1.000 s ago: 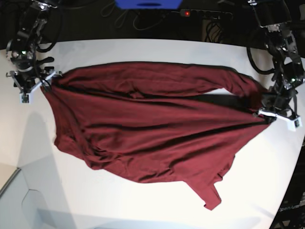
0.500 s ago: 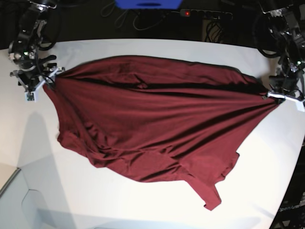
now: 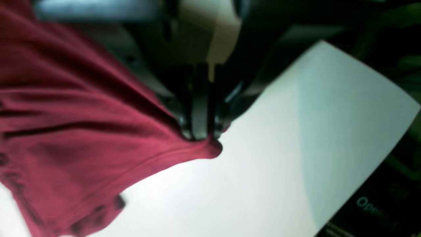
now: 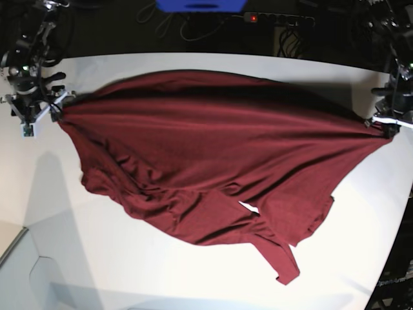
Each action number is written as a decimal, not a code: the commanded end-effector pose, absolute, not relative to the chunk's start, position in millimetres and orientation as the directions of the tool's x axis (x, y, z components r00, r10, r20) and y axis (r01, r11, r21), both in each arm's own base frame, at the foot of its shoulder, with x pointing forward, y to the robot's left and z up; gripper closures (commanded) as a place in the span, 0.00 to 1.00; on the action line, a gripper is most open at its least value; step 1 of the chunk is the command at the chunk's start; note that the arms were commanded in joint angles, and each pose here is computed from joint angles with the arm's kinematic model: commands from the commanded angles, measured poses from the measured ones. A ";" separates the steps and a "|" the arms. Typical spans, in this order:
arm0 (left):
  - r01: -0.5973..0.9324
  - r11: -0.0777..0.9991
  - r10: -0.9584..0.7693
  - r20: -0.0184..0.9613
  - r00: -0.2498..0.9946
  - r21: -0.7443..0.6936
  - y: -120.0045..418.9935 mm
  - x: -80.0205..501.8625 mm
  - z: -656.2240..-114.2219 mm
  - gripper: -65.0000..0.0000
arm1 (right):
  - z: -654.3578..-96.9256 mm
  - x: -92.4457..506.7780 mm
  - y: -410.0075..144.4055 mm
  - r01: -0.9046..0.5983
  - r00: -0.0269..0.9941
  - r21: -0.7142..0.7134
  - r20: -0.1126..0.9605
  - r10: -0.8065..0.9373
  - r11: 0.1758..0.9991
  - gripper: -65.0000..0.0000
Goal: Layout the t-shirt on the table in an organized manner, then fold the t-shirt properly
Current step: 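Pull the shirt body away from the right gripper to spread it flat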
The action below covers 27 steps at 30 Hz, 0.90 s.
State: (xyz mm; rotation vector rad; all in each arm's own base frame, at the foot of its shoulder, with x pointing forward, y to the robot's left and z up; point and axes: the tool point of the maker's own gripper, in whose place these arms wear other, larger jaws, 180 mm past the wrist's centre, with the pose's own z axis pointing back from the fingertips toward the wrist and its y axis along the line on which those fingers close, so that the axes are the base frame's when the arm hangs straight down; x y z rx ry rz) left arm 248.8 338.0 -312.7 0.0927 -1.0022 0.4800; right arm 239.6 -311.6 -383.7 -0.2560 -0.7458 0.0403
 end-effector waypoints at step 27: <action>-0.540 0.813 0.482 0.774 0.410 -0.219 338.4 217.9 -310.4 0.95 | -359.7 264.7 -269.7 -0.051 0.653 -0.245 0.725 0.218 0.968 0.45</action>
